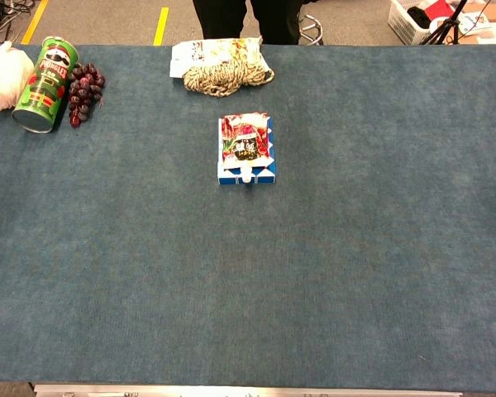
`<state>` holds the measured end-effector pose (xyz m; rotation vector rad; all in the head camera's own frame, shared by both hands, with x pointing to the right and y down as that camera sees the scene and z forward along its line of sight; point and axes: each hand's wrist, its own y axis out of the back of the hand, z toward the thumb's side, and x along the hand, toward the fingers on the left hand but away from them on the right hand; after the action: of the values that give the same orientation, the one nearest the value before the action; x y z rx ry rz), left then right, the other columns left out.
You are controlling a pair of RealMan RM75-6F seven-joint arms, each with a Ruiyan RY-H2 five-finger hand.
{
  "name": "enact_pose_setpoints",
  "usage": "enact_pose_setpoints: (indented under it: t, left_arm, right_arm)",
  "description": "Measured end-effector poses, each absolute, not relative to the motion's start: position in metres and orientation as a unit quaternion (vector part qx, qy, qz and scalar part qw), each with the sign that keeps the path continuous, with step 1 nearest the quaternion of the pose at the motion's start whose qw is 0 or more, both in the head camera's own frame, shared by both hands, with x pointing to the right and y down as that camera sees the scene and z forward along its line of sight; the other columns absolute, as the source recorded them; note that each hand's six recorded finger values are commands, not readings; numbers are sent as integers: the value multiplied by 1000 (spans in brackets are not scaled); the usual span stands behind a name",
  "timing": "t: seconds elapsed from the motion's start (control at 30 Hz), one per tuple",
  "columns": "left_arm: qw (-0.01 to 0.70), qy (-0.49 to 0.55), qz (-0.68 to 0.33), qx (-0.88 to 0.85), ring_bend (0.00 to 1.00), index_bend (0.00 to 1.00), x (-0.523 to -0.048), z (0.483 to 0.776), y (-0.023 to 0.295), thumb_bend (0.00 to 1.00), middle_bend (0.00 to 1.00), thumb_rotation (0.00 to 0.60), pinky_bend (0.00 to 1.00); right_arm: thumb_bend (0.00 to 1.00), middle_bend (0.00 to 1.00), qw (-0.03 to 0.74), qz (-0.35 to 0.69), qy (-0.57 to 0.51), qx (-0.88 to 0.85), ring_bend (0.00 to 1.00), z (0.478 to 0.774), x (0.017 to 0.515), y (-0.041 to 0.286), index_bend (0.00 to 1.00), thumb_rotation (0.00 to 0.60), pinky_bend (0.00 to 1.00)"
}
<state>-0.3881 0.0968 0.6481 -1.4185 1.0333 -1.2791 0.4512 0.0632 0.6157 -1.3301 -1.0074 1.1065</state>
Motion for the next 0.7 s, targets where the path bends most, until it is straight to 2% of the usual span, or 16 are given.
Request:
enact_pose_setpoints:
  t: [0.6,0.7]
  left_arm:
    - [465,427,-520,-575,142,352,-389,645,97,544,102,600,459]
    - [464,426,-520,-576,142,352,-389,646,97,545,102,600,459]
  right_arm:
    - [366,155,538,467,-420,-562,145,618,450,61,303,600,189]
    - [373,155,540,466,-422,-559,145,616,450,61,310,600,221]
